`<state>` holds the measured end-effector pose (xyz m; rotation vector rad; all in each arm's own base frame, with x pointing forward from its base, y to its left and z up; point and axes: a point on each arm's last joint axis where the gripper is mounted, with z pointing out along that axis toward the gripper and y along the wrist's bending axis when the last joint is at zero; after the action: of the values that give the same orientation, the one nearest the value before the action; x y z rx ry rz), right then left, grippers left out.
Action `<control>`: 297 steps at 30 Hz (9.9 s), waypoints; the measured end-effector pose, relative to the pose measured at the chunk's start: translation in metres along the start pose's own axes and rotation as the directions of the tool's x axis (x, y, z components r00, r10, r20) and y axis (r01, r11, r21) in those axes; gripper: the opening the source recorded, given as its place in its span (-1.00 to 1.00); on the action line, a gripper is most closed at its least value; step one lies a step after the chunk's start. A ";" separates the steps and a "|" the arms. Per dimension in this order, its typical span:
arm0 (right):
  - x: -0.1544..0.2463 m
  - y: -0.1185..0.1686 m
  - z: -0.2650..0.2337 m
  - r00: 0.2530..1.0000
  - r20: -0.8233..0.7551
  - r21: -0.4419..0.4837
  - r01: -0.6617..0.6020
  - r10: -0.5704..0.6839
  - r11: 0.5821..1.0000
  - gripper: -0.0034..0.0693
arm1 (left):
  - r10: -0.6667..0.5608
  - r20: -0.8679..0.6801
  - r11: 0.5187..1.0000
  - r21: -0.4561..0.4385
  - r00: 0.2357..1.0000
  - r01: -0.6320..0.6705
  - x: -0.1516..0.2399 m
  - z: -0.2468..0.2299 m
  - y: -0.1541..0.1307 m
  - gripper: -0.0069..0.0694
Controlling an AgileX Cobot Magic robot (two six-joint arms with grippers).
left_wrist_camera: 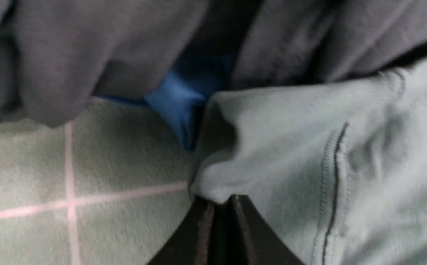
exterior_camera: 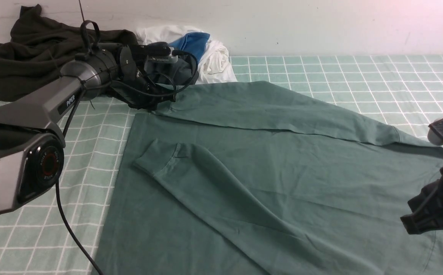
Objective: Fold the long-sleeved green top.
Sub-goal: Use the left arm to clamp the cuff farthest from it, then use the left arm to drag and drop the cuff onto the cuff closest to the left arm, then use both arms simultaneously to clamp the lower edge of the clothing fabric, then use both arms to drag the lower edge of the fabric forward and fold it over the upper edge, then use the right arm to clamp the right edge of the fabric
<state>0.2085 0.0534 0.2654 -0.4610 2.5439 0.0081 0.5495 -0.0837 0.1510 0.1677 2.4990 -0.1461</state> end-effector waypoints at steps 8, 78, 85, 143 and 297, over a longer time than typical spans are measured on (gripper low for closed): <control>-0.001 0.000 0.000 1.000 0.015 0.001 0.000 0.000 1.000 -0.94 | 0.062 0.003 0.998 0.010 0.998 -0.062 -0.019 -0.046 -0.006 -0.77; 0.030 0.047 -0.053 0.990 -0.047 -0.306 0.114 -0.134 0.945 -0.94 | 0.890 -0.362 0.446 0.560 0.278 -0.698 0.330 -0.241 -0.106 0.16; 0.030 0.047 -0.053 0.990 -0.046 -0.306 0.114 -0.135 0.945 -0.94 | 0.896 -0.343 0.433 0.538 0.282 -0.723 0.328 -0.234 -0.107 0.13; 0.079 0.060 0.074 0.476 -0.155 -0.333 0.800 -0.866 0.500 0.18 | 0.791 -0.415 0.605 0.430 0.449 -0.670 0.316 -0.272 -0.099 -0.80; -0.054 -0.199 0.140 0.838 -0.333 0.139 -0.409 0.432 0.902 0.16 | 0.345 -0.567 0.925 0.070 0.748 -0.374 0.155 -0.136 -0.048 -0.83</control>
<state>0.3892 -0.1022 0.1921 0.1522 2.9442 0.0082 0.3388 -0.0982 0.1707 0.7765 2.9975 0.1544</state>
